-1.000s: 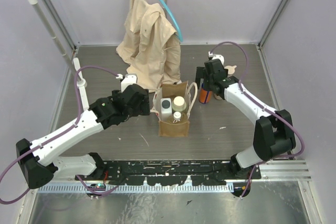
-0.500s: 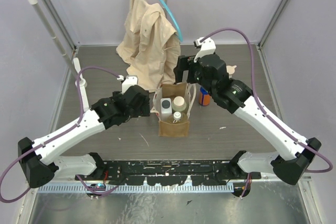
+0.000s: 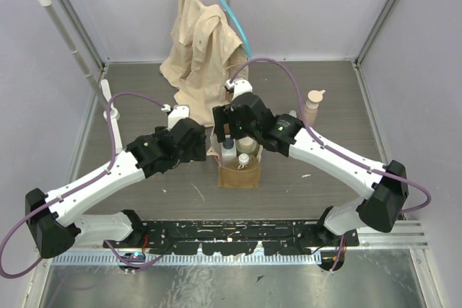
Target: Take the personal care products out of the canvas bag
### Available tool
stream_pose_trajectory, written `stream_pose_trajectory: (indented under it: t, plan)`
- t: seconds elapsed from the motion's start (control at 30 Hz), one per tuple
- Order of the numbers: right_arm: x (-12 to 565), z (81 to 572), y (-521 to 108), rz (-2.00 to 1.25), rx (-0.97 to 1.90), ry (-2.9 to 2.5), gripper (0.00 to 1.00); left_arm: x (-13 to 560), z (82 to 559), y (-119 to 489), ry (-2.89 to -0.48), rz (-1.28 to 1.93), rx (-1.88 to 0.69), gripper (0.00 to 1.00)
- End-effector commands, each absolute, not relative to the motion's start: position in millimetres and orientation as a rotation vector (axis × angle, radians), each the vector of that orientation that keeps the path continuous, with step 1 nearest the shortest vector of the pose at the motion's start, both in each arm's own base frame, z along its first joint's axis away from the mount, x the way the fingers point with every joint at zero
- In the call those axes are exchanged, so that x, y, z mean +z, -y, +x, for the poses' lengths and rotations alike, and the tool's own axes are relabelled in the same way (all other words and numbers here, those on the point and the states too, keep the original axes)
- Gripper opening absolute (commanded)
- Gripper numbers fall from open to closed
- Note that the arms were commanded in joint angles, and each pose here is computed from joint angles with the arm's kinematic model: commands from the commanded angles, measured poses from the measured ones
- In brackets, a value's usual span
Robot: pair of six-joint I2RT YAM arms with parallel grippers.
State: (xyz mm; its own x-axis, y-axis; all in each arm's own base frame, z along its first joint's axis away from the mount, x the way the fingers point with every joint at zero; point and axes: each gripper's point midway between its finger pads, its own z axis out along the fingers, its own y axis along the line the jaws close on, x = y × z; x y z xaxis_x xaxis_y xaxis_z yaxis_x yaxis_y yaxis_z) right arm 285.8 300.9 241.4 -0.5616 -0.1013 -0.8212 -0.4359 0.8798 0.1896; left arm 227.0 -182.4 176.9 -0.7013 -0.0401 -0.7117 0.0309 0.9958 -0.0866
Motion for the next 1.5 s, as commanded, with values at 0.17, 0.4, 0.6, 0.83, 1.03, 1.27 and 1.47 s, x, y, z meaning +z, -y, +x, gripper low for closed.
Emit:
stream_pose_trajectory:
  t: [0.17, 0.4, 0.6, 0.83, 1.03, 1.27, 1.47]
  plan:
    - [185, 264, -319, -0.406, 0.437, -2.295, 0.87, 173, 225, 179, -2.353, -0.003, -0.109, 0.99]
    - [163, 258, -319, -0.390, 0.403, -2.362, 0.77, 177, 228, 181, -2.333, -0.008, -0.122, 0.99]
    - [159, 258, -311, -0.358, 0.296, -2.395, 0.59, 181, 228, 181, -2.320, -0.010, -0.135, 0.99]
    - [236, 272, -306, -0.297, 0.278, -2.205, 0.43, 180, 228, 179, -2.324, -0.008, -0.126, 0.99]
    - [320, 281, -287, -0.257, 0.255, -2.054, 0.43, 183, 227, 174, -2.310, -0.022, -0.122, 0.99]
    - [401, 288, -247, -0.149, 0.175, -1.882, 0.43, 184, 225, 172, -2.304, -0.029, -0.126, 0.99]
    - [457, 290, -209, -0.039, 0.133, -1.755, 0.43, 184, 225, 172, -2.304, -0.031, -0.130, 0.99]
